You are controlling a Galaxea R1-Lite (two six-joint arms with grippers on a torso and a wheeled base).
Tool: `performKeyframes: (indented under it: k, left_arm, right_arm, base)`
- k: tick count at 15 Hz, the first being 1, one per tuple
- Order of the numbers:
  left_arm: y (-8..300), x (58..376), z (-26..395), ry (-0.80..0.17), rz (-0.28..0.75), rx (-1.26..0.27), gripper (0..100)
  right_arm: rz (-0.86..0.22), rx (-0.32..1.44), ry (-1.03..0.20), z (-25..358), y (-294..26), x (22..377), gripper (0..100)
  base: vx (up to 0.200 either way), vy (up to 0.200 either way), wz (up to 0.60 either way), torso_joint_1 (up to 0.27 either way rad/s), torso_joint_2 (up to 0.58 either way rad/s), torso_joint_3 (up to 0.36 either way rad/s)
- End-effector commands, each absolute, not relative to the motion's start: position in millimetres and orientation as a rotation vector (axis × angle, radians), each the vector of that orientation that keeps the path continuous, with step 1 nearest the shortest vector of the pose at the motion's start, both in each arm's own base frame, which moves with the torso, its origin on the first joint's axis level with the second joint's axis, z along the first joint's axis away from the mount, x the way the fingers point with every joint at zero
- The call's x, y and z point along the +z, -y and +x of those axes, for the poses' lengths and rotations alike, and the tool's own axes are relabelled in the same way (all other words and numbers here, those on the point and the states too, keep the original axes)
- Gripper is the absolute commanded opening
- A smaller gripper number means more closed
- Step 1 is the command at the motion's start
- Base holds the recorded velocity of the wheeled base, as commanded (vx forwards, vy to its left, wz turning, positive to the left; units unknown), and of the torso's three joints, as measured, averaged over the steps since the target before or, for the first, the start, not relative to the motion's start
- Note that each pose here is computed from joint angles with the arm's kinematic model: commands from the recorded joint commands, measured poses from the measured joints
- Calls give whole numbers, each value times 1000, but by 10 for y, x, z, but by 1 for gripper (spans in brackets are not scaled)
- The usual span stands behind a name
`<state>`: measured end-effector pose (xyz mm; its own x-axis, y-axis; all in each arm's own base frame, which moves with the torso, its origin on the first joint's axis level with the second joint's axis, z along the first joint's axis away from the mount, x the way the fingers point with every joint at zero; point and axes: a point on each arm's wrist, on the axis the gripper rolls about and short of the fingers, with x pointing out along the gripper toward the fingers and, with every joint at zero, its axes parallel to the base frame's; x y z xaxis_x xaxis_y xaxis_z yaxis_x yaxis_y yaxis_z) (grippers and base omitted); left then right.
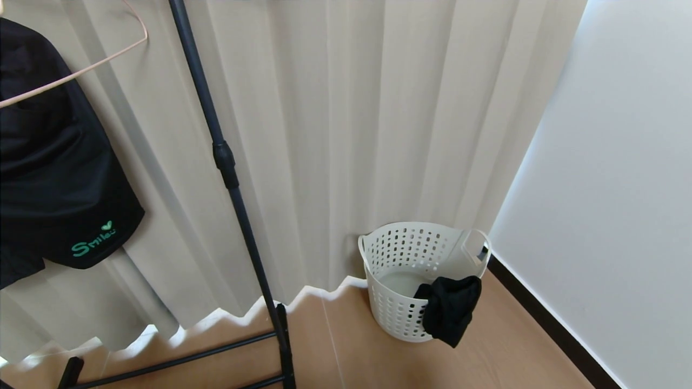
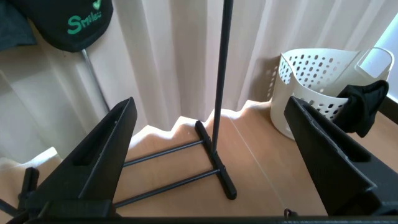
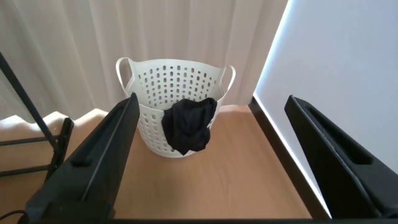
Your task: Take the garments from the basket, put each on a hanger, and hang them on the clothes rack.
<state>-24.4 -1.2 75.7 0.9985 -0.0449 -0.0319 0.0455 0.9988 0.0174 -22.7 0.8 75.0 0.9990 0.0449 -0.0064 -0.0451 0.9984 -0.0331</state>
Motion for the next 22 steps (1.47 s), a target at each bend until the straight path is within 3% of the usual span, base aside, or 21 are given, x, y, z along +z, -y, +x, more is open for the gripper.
performKeyframes:
  k: [1, 6, 10, 22]
  left_arm:
    - [11, 757, -243, -33, 18, -45, 100]
    - [12, 757, -243, -33, 19, -46, 100]
    - [11, 757, -243, -33, 18, -45, 100]
    - [10, 757, -243, -33, 18, -40, 100]
  right_arm:
    - [-34, 46, -7, -226, -8, 751, 100]
    - [-34, 46, -7, -226, -8, 751, 100]
    - [-34, 46, -7, -226, -8, 751, 100]
    - [-34, 46, -7, -226, -8, 751, 100]
  base:
    - [0, 0, 0, 0, 0, 0]
    - [0, 0, 0, 0, 0, 0]
    - [0, -200, 0, 2, 5, 4]
    - [0, 0, 0, 0, 1, -6]
